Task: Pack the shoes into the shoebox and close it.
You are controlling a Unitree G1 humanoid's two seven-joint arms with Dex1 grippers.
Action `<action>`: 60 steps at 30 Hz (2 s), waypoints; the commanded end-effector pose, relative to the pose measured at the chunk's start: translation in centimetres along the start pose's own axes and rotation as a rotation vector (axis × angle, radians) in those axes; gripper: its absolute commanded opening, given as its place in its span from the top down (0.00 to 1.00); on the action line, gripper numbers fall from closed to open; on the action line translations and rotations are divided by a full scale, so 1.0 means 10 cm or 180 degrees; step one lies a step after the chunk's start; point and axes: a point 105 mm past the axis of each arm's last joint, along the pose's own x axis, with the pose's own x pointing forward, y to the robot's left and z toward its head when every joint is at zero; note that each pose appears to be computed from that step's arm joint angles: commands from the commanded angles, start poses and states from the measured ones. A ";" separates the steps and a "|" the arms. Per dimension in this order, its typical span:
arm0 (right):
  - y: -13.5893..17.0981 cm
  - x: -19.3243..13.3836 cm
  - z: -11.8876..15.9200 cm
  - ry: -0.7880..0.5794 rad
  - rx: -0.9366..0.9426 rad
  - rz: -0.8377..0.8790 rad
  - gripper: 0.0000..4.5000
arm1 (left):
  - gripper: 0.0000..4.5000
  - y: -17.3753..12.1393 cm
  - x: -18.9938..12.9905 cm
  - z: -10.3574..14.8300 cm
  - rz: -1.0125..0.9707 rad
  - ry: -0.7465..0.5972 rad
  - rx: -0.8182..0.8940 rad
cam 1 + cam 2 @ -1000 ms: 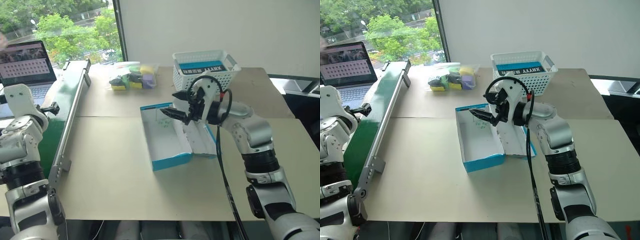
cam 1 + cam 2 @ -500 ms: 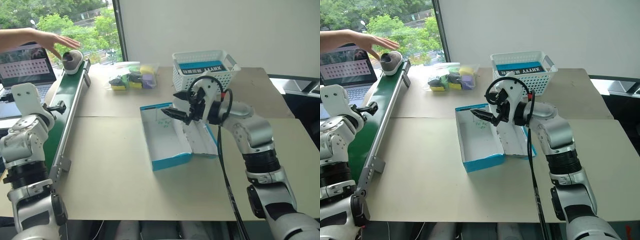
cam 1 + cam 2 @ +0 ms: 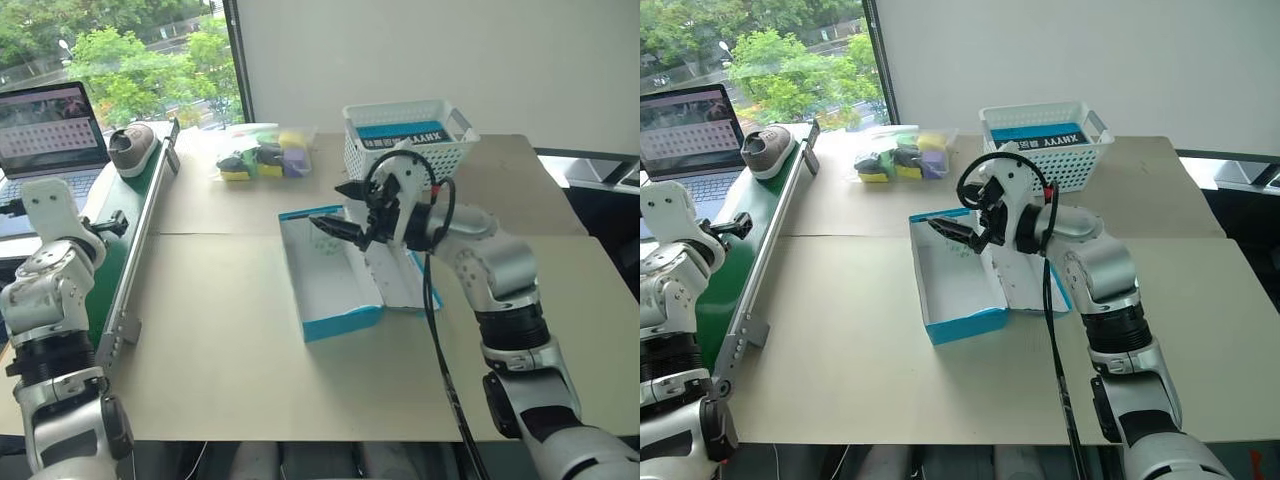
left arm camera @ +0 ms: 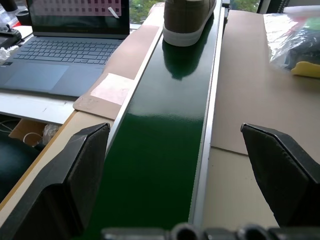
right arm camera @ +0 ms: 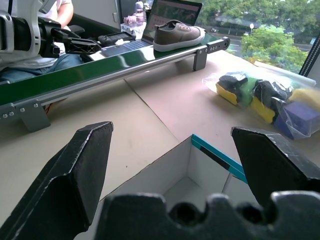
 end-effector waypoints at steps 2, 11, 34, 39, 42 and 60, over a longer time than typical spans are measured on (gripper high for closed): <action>0.06 -0.01 0.16 -0.0145 -0.0101 0.0049 0.01 | 0.00 0.26 -0.06 0.17 0.0036 -0.0325 0.0072; 0.06 -0.01 0.16 -0.0133 -0.0094 0.0052 0.01 | 0.00 0.31 -0.04 -0.06 -0.0169 -0.0390 0.0061; 0.06 -0.09 0.14 -0.0125 -0.0071 -0.0100 0.01 | 0.00 0.19 0.05 -0.48 -0.0472 0.0005 0.0026; 0.06 -0.10 0.13 -0.0117 -0.0082 -0.0118 0.00 | 0.24 0.12 0.04 -0.47 -0.0606 -0.0014 -0.0040; 0.05 -0.10 0.13 -0.0112 -0.0088 -0.0127 0.00 | 0.40 0.10 0.05 -0.45 -0.0622 -0.0039 -0.0044; -0.29 -0.16 0.73 -0.1191 0.1467 -0.0465 0.00 | 0.42 -1.81 -0.58 0.37 -0.2528 -0.0865 0.0031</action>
